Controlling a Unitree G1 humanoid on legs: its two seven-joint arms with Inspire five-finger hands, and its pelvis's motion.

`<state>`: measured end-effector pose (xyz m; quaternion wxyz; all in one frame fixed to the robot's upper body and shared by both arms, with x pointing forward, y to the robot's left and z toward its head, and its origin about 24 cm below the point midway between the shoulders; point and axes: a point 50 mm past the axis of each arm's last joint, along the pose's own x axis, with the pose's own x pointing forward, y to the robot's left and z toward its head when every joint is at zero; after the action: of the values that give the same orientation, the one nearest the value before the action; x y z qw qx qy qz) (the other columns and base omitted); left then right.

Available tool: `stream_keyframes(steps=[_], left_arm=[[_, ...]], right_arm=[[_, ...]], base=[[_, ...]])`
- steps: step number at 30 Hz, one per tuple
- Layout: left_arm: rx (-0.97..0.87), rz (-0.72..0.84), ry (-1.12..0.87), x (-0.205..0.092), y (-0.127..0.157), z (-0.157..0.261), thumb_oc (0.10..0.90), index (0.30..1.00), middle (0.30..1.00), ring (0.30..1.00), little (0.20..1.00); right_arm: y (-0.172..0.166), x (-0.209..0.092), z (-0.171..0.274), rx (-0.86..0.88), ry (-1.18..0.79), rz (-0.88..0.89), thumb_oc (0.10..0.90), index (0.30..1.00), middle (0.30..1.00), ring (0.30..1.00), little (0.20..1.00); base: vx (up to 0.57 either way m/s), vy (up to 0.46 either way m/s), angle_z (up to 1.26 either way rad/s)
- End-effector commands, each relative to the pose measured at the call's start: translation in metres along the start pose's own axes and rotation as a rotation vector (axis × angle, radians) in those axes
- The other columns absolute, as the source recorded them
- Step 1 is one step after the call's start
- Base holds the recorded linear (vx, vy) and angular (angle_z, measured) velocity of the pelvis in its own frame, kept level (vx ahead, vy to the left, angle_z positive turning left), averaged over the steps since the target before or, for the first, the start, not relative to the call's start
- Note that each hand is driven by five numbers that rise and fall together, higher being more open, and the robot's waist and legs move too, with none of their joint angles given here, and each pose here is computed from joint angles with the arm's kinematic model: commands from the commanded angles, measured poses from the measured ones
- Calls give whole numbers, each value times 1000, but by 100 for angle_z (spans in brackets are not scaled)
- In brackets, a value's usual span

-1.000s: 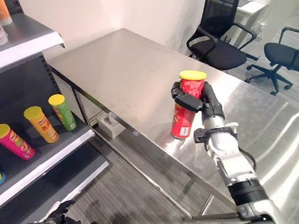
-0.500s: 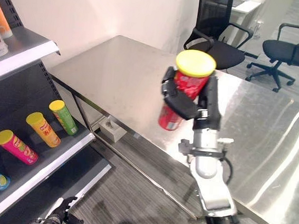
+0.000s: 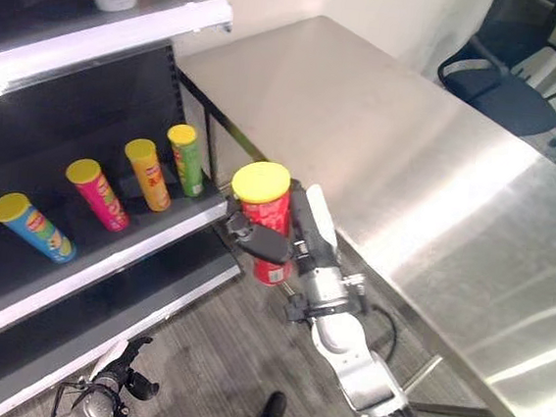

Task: Put the goods on the table back onto the shelves and tidy them up.

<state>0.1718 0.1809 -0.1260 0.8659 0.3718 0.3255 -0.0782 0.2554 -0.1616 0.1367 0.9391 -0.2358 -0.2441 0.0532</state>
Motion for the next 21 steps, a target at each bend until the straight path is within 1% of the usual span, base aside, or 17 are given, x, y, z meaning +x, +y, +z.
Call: stream_keyframes(steps=[1,3,4,5,6,7,8,12,15,18,21], left_arm=[[134,127,-129,7,37,10,800,900,900,900,900],[151,134,-148,10,38,18,800,900,900,900,900],[152,153,-168,14,46,25,800,900,900,900,900],[152,154,-169,14,47,25,800,900,900,900,900],[170,189,-194,16,59,30,800,900,900,900,900],[152,211,-195,17,66,31,800,900,900,900,900],[114,244,-158,17,71,25,800,900,900,900,900],[118,212,-134,15,65,18,800,900,900,900,900],[168,160,-137,12,61,13,800,900,900,900,900],[152,148,-81,9,58,0,800,900,900,900,900],[144,144,-75,8,53,-1,800,900,900,900,900]], right_arm=[[-1,19,53,114,-314,-95,400,300,300,300,300],[-6,22,52,98,-316,-136,400,300,300,300,300],[-8,24,50,78,-301,-174,400,300,300,300,300],[-8,25,50,78,-301,-174,400,300,300,300,300],[-4,28,53,94,-311,-179,400,300,300,300,300],[-1,29,55,104,-320,-178,400,300,300,300,300],[2,28,59,131,-332,-181,400,300,300,300,300],[-3,23,59,109,-333,-199,400,300,300,300,300],[-4,14,53,116,-308,-184,400,300,300,300,300],[-7,-1,35,135,-220,-186,400,300,300,300,300],[-8,-8,35,154,-212,-196,400,300,300,300,300]], base=[[8,537,66],[70,665,86],[50,566,103],[8,625,85],[-15,413,41],[39,743,10],[-10,663,13],[-10,449,-15],[-115,375,-52],[-150,182,10],[-3,-40,21]])
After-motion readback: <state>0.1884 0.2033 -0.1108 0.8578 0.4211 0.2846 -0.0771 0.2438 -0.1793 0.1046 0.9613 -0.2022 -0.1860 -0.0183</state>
